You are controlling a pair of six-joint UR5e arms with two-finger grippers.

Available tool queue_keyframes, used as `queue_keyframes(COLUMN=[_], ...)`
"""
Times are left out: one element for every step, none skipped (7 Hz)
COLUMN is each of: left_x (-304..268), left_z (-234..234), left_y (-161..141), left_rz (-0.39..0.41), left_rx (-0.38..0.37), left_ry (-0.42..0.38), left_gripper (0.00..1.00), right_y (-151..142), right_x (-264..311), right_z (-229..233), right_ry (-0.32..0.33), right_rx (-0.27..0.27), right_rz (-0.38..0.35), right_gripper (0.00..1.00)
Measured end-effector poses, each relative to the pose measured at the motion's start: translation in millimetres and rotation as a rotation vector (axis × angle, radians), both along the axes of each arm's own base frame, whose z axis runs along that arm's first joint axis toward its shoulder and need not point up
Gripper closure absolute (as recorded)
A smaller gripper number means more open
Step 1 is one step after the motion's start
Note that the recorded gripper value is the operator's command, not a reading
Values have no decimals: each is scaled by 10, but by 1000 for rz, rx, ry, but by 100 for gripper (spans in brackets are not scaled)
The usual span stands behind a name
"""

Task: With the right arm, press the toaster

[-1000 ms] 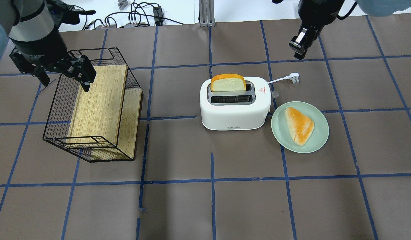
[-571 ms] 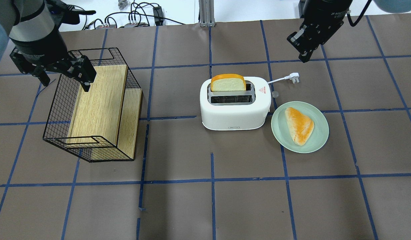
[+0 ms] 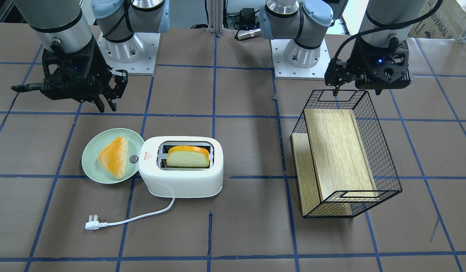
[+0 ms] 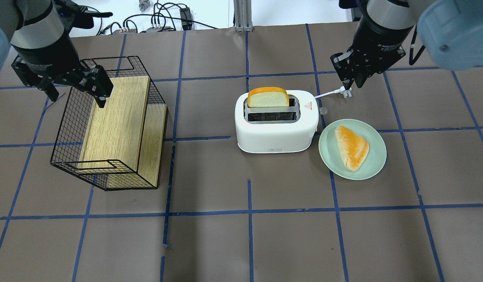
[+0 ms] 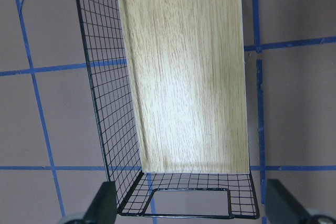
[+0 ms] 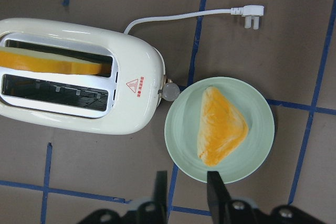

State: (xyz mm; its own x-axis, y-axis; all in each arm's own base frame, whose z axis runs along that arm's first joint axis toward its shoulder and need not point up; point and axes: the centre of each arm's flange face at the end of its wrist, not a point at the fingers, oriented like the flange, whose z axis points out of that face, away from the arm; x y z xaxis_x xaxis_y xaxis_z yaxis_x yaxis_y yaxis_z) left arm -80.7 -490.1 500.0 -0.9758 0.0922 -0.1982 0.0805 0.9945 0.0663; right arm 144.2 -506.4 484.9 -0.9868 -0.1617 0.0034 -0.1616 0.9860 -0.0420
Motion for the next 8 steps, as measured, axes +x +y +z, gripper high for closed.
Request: queue_keyframes(left_x=[0, 0, 0, 0, 0, 0, 0, 0], left_z=[0, 0, 0, 0, 0, 0, -1, 0], left_y=[0, 0, 0, 0, 0, 0, 1, 0], left_rz=[0, 0, 1, 1, 0, 0, 0, 0], left_rx=[0, 0, 0, 0, 0, 0, 1, 0], left_ry=[0, 0, 0, 0, 0, 0, 0, 0], left_gripper=[0, 0, 0, 0, 0, 0, 0, 0], right_y=[18, 44, 66, 79, 84, 87, 88, 88], right_x=[-17, -44, -57, -59, -61, -60, -60, -64], right_z=[-7, -18, -24, -25, -27, -25, -25, -25], right_ry=[-2, -5, -5, -4, -3, -3, 0, 3], right_rx=[1, 19, 35, 42, 45, 46, 46, 46], right_rz=[-34, -87, -122, -135, -137, -137, -136, -135], right_gripper=[6, 6, 6, 6, 6, 6, 6, 6])
